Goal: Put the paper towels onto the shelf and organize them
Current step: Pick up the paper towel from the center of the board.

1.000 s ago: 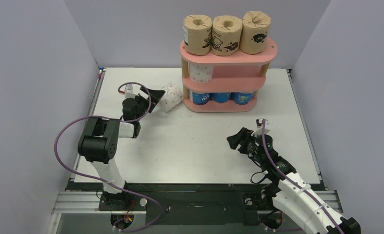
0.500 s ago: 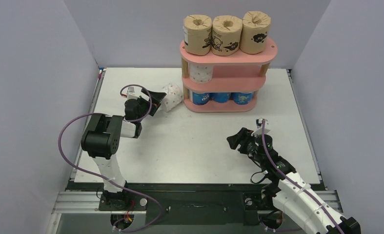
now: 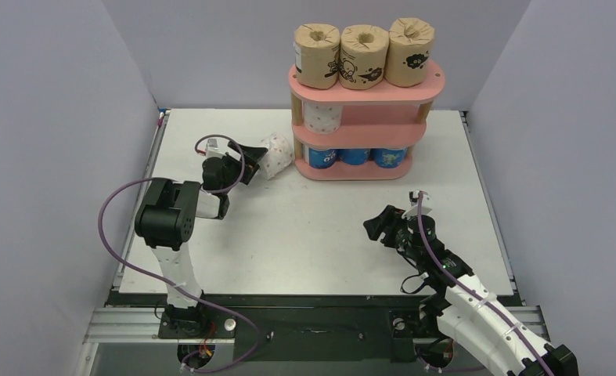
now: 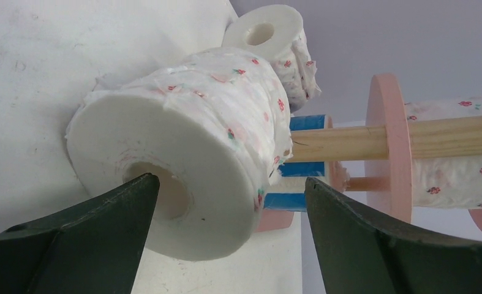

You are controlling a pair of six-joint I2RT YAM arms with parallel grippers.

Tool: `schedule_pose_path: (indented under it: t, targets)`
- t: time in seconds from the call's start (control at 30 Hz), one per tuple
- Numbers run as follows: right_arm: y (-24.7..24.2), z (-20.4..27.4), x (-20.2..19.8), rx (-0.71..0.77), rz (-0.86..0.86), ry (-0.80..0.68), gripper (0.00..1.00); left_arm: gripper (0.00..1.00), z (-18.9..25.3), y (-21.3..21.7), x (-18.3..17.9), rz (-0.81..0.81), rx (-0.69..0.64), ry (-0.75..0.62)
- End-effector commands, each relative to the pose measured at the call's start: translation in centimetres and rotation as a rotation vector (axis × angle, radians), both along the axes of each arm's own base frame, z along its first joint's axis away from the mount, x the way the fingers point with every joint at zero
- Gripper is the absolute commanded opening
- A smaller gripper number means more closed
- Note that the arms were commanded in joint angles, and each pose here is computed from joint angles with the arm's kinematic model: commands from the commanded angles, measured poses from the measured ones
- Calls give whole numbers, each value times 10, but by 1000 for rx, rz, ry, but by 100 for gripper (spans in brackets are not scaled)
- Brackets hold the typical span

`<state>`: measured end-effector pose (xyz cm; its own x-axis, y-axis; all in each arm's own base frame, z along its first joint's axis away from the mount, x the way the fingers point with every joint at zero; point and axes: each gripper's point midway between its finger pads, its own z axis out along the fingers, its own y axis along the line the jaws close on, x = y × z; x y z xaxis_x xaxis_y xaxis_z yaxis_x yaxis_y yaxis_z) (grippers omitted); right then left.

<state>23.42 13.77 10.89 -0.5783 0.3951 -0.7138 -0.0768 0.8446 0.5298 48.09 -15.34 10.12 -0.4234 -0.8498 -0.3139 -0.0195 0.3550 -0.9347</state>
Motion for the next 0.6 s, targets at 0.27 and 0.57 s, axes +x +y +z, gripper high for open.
schedule_pose_path:
  t: [0.27,0.57]
  targets:
    - [-1,16,13,5,-20,-64,61,63,24,-8,18,-9,-42,-116]
    - [1,18,14,12,-18,-68,61,33,40,-1,8,0,-38,-160]
